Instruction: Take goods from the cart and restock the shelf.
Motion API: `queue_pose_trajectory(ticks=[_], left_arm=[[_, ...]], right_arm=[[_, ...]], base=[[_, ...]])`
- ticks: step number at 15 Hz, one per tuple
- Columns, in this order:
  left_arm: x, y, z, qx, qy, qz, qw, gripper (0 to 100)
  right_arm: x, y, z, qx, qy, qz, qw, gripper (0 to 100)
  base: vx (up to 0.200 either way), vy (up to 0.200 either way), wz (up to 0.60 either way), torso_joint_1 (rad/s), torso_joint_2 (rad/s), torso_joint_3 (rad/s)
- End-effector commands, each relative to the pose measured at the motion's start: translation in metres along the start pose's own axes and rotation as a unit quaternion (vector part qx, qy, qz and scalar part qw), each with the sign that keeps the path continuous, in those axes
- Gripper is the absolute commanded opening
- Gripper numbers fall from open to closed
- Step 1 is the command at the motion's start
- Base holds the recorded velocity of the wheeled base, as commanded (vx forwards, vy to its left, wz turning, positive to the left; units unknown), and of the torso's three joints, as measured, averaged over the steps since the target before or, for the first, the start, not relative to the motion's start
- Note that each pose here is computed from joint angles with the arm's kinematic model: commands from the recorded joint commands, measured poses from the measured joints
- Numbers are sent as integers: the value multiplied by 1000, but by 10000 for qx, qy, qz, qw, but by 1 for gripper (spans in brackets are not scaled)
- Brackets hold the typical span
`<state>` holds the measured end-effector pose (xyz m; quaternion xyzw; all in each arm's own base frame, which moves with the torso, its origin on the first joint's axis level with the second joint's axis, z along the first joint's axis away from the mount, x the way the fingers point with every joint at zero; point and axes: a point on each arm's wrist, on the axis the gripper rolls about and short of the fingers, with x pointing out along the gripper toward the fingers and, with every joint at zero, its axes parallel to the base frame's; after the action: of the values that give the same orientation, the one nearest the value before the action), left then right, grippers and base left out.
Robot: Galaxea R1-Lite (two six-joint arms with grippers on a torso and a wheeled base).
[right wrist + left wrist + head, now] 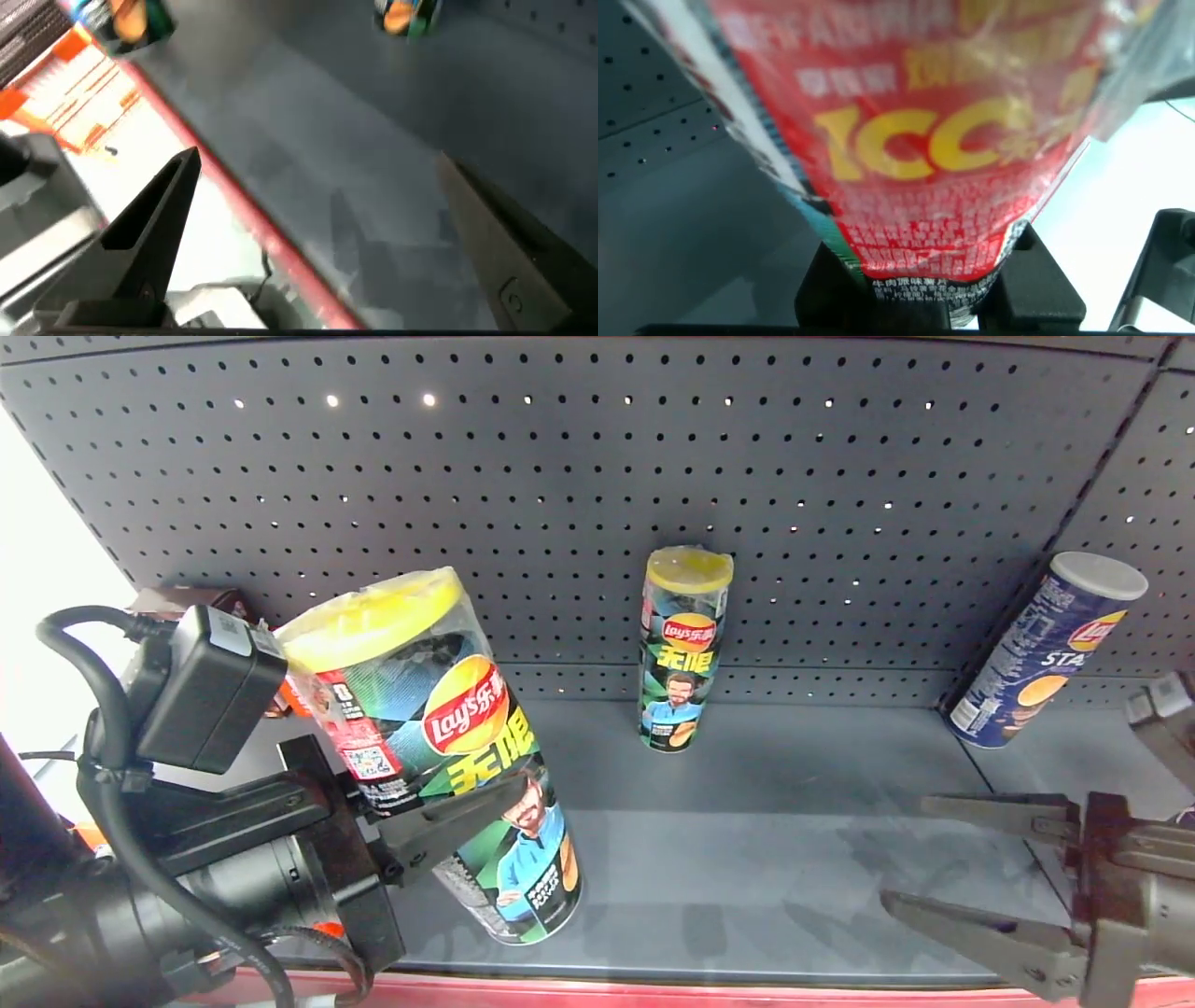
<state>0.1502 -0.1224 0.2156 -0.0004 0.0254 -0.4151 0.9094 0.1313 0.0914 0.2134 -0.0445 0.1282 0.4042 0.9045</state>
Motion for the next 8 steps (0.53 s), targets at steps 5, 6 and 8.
queue_pose_trajectory(ticks=[5,6,8], left_arm=[[1,0,-1,-188,33,-226,9996,0],[1,1,-1,-193,41,-257,9995,0],[0,5,-1,-194,24,-234,9995,0]], right_arm=[[105,-51,33,-68,-409,93,9991,100],[114,-55,38,-94,-458,190,9987,100],[130,-66,39,-257,-604,567,9962,100]], base=[[0,0,0,0,0,0],[0,0,0,0,0,0],[0,0,0,0,0,0]])
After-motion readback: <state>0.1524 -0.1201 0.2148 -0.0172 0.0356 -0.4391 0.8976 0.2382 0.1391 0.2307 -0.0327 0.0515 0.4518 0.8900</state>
